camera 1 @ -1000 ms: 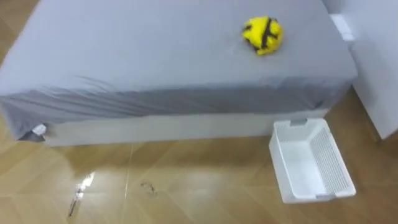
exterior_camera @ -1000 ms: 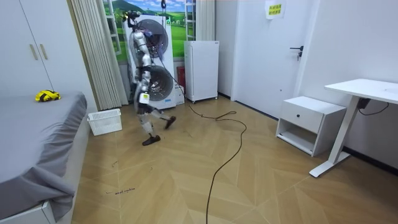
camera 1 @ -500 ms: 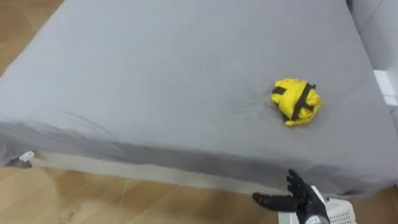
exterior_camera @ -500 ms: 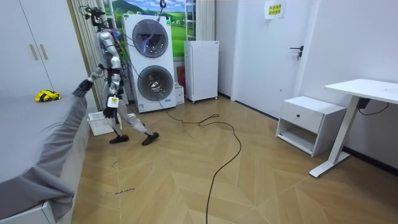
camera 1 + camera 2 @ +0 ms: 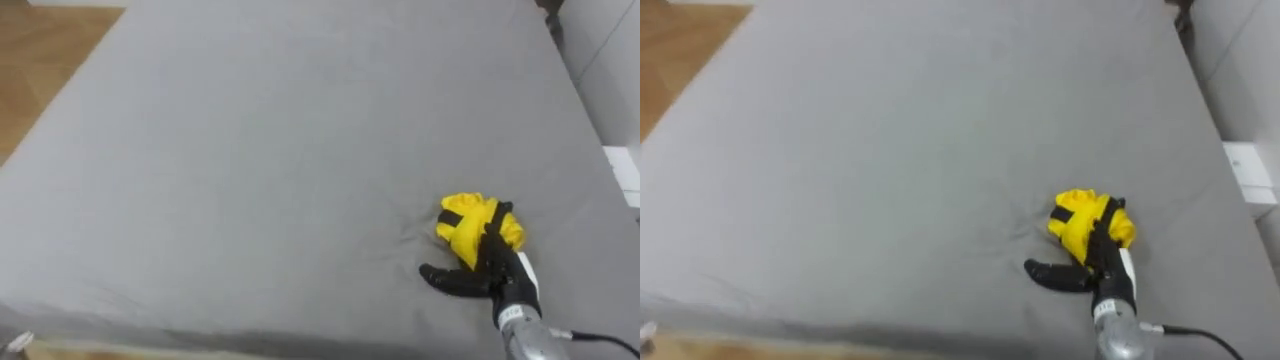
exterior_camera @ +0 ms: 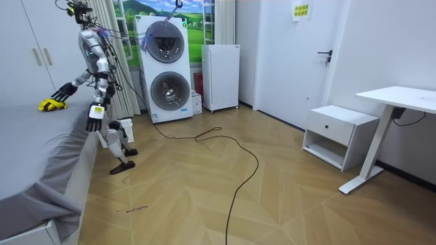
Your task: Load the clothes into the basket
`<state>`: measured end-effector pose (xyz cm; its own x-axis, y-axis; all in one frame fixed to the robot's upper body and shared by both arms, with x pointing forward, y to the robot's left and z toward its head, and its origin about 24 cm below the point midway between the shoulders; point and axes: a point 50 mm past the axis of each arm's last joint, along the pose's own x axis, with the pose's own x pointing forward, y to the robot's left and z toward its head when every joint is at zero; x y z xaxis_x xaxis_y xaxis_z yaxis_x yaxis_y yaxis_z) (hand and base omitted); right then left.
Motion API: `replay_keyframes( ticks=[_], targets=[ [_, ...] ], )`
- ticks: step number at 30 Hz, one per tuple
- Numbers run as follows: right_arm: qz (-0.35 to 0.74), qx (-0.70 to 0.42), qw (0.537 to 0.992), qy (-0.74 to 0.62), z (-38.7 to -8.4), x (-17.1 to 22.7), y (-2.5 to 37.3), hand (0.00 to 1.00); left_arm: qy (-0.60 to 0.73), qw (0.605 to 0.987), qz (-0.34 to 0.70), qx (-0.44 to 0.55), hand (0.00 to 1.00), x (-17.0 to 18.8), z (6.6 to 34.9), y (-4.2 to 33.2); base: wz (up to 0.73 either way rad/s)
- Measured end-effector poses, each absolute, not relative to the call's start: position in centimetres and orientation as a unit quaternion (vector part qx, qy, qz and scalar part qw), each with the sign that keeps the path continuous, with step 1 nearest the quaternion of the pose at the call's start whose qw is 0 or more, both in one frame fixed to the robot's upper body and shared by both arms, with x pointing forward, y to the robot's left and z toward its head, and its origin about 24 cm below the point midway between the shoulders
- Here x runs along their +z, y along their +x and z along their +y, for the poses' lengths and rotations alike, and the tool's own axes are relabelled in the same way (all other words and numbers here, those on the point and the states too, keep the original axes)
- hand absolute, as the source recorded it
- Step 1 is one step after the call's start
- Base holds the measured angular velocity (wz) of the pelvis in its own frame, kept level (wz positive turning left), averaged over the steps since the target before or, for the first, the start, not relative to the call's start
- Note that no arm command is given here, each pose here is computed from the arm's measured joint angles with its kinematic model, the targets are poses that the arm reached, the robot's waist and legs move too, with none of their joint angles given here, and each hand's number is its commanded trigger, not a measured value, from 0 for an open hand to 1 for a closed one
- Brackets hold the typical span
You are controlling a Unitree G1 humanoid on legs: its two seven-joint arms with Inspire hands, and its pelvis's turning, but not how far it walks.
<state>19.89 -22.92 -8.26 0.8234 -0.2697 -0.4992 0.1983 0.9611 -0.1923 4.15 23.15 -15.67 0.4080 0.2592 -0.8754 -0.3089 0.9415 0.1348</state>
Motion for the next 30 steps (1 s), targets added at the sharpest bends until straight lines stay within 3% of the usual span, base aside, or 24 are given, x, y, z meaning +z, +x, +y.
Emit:
replay_keyframes(
  ticks=[8, 30],
  targets=[
    [0.19, -0.185, 0.958, -0.112, -23.9, -5.1, 21.9, 0.0, -0.027, 0.832, 0.528, 0.166, 0.0, -15.8, 23.2, 4.3, -0.1],
    [0.218, -0.234, 0.924, -0.21, -25.4, -4.1, 26.3, 0.0, -0.025, 0.822, 0.551, 0.139, 0.0, -16.0, 22.8, 7.5, 0.02]
  ],
)
